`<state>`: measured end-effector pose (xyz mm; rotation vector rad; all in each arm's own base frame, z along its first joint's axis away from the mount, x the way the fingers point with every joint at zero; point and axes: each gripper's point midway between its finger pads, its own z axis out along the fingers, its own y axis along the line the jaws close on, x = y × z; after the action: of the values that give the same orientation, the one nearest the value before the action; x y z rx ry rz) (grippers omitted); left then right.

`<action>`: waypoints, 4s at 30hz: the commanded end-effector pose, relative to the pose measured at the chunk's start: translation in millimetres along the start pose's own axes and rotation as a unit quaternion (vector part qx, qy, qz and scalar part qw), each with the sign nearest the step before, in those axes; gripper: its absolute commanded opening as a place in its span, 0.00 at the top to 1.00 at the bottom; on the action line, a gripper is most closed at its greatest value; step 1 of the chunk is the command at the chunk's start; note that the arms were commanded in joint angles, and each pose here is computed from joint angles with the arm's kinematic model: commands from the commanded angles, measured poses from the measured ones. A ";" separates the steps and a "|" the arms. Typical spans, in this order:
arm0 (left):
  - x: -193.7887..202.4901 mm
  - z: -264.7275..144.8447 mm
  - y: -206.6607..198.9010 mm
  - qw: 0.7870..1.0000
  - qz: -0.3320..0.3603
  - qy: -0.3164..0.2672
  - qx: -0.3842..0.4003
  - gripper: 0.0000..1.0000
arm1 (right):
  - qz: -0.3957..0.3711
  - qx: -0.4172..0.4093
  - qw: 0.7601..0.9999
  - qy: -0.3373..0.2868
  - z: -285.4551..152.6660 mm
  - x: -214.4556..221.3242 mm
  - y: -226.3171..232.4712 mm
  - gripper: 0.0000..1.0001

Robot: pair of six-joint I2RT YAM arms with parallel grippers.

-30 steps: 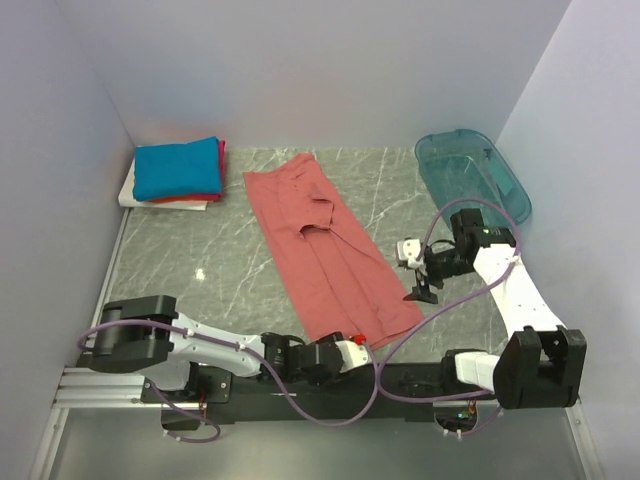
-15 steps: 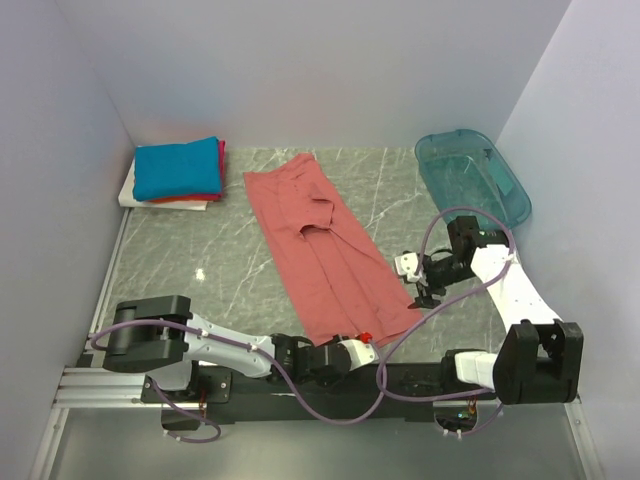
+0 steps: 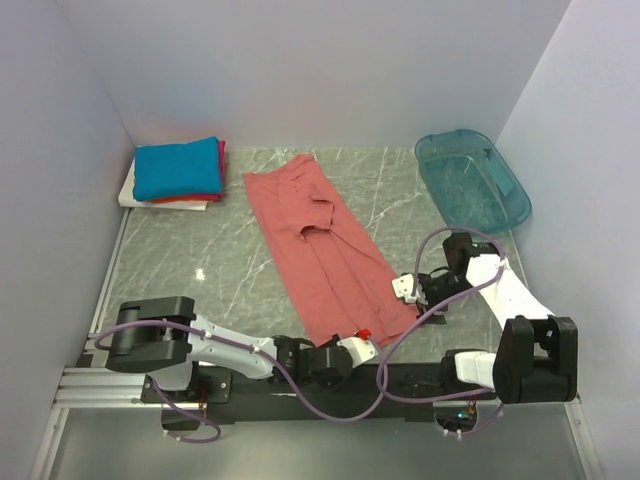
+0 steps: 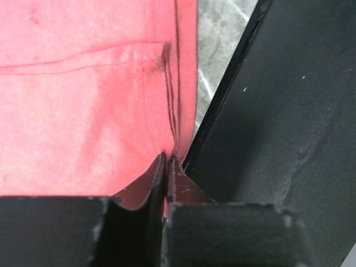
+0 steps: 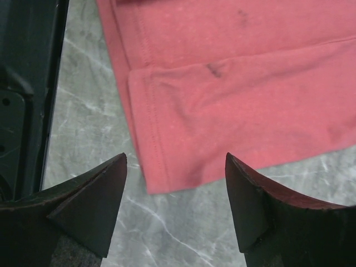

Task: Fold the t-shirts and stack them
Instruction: Fold the tshirt

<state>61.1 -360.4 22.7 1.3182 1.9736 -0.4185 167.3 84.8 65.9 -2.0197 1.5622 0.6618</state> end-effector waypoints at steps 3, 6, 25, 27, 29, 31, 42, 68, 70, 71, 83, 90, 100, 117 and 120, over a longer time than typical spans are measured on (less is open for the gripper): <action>-0.6 -10.7 5.1 0.999 -0.027 -0.024 -0.002 0.99 | -0.040 -0.004 0.999 0.018 8.0 8.5 4.7 0.24; -2.4 -13.0 4.8 0.999 -0.035 -0.032 0.004 0.99 | -0.056 -0.003 0.998 0.039 12.9 12.7 4.3 0.26; -19.0 -30.0 10.9 0.990 -0.097 -0.095 0.026 0.99 | -0.128 -0.004 0.981 0.146 50.8 38.9 9.5 0.58; -17.1 -30.7 11.8 0.990 -0.101 -0.096 0.029 0.99 | -0.128 0.003 0.981 0.146 52.1 39.1 5.8 0.71; -18.5 -31.3 14.9 0.988 -0.116 -0.101 0.031 0.99 | -0.127 0.015 0.981 0.145 51.2 37.4 0.9 0.86; -19.2 -32.6 20.6 0.984 -0.133 -0.112 0.034 0.99 | -0.125 0.016 0.982 0.137 51.7 33.8 0.7 0.95; -41.1 -61.5 107.5 0.941 -0.259 -0.217 -0.019 0.99 | -0.050 0.078 0.995 0.047 17.4 -40.6 -61.3 1.00; -41.4 -57.4 327.9 0.888 -0.338 -0.250 -0.184 0.99 | 0.131 0.230 0.963 0.058 46.9 -68.9 -312.5 1.00; -38.0 -52.2 331.8 0.891 -0.338 -0.241 -0.185 0.99 | 0.137 0.235 0.961 0.056 48.2 -68.4 -317.7 1.00; -40.5 -52.8 335.3 0.889 -0.339 -0.243 -0.187 0.99 | 0.137 0.238 0.960 0.054 47.9 -69.5 -320.5 1.00; -33.8 -46.6 354.4 0.891 -0.341 -0.228 -0.194 0.99 | 0.165 0.263 0.949 0.048 50.8 -70.1 -349.5 1.00; -28.1 -40.4 363.4 0.891 -0.348 -0.218 -0.194 0.99 | 0.178 0.265 0.946 0.051 55.6 -65.5 -357.7 1.00; -25.6 -82.4 443.7 0.800 -0.424 -0.202 -0.374 0.37 | 0.260 0.443 0.858 0.004 6.9 -89.3 -431.4 0.26; -60.0 -80.7 227.0 0.969 -0.145 -0.160 -0.120 0.15 | -0.076 0.110 0.991 0.010 7.9 -27.9 -207.2 0.25; -46.5 -73.8 211.2 0.984 -0.074 -0.125 -0.104 0.17 | -0.080 0.114 0.990 -0.012 4.6 -30.8 -204.9 0.25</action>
<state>238.1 -264.9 143.9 0.7576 1.8897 -0.5358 350.9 136.9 72.3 -1.8763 1.6634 0.4657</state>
